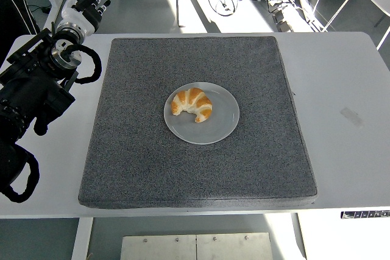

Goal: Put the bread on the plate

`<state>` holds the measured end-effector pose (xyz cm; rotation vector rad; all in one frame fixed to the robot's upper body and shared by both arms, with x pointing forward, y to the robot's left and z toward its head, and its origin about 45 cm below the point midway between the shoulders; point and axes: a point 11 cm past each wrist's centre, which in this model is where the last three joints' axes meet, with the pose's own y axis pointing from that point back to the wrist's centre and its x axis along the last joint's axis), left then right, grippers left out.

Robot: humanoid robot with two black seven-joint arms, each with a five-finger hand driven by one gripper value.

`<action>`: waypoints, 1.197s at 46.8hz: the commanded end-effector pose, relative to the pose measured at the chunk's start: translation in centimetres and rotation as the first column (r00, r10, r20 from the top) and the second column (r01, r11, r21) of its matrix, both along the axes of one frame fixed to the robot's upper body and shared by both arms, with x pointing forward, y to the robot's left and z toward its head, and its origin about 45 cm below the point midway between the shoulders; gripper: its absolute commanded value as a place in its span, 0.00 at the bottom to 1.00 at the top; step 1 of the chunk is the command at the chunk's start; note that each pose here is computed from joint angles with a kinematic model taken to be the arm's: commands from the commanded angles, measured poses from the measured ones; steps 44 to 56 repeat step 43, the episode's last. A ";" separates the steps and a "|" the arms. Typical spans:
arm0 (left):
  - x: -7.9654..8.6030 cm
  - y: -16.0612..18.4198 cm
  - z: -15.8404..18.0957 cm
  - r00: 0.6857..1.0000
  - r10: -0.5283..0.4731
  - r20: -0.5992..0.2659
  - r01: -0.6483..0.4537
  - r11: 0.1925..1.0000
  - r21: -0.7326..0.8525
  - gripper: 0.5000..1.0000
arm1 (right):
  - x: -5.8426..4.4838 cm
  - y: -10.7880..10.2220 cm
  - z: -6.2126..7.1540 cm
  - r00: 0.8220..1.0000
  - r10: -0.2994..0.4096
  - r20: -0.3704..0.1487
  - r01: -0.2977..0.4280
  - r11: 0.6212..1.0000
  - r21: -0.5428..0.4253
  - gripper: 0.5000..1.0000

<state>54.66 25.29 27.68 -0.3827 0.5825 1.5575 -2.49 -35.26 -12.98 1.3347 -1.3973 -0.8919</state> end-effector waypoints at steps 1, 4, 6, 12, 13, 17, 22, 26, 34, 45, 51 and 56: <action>-0.1 0.0 -0.2 1.000 0.000 -0.006 0.000 1.000 0.000 0.97 | 0.1 0.0 0.0 1.000 0.000 0.002 0.000 1.000 0.000 1.00; -0.3 0.2 -0.8 1.000 0.001 -0.022 -0.001 1.000 0.000 0.97 | 0.1 0.0 0.0 1.000 0.000 0.002 0.000 1.000 0.000 1.00; -0.4 0.2 -1.3 1.000 0.002 -0.031 -0.002 1.000 -0.001 0.97 | 0.2 0.0 0.0 1.000 0.000 0.003 0.000 1.000 -0.002 1.00; -0.6 -0.1 -1.8 0.999 -0.015 -0.043 0.015 1.000 -0.004 0.97 | 0.6 -0.1 0.0 1.000 0.002 0.011 -0.002 1.000 -0.003 1.00; -0.6 -0.3 -1.9 0.999 -0.020 -0.044 0.020 1.000 -0.005 0.97 | 0.6 0.0 0.0 1.000 0.002 0.011 -0.002 1.000 -0.002 1.00; -0.9 -0.7 -2.6 0.998 -0.038 -0.054 0.038 0.999 -0.003 0.97 | 0.7 -0.1 0.0 1.000 0.003 0.012 -0.003 1.000 -0.005 1.00; -1.1 -1.5 -2.8 0.996 -0.086 -0.037 0.085 0.996 -0.012 0.97 | 0.7 -0.1 0.0 1.000 0.003 0.012 -0.003 1.000 -0.005 1.00; -1.2 -1.9 -2.9 0.993 -0.121 -0.016 0.120 0.993 -0.019 0.97 | 0.7 -0.1 0.0 1.000 0.003 0.012 -0.002 1.000 -0.003 1.00; -1.5 -2.3 -3.1 0.986 -0.167 0.014 0.168 0.985 -0.032 0.97 | 0.7 -0.1 0.0 1.000 0.001 0.013 -0.001 1.000 -0.003 1.00; -1.7 -2.6 -3.1 0.978 -0.204 0.045 0.206 0.977 -0.047 0.97 | 0.7 -0.1 0.0 1.000 0.001 0.013 -0.001 1.000 -0.006 1.00; -1.7 -2.6 -3.1 0.978 -0.204 0.045 0.206 0.977 -0.047 0.97 | 0.7 -0.1 0.0 1.000 0.001 0.013 -0.001 1.000 -0.006 1.00; -1.7 -2.6 -3.1 0.978 -0.204 0.045 0.206 0.977 -0.047 0.97 | 0.7 -0.1 0.0 1.000 0.001 0.013 -0.001 1.000 -0.006 1.00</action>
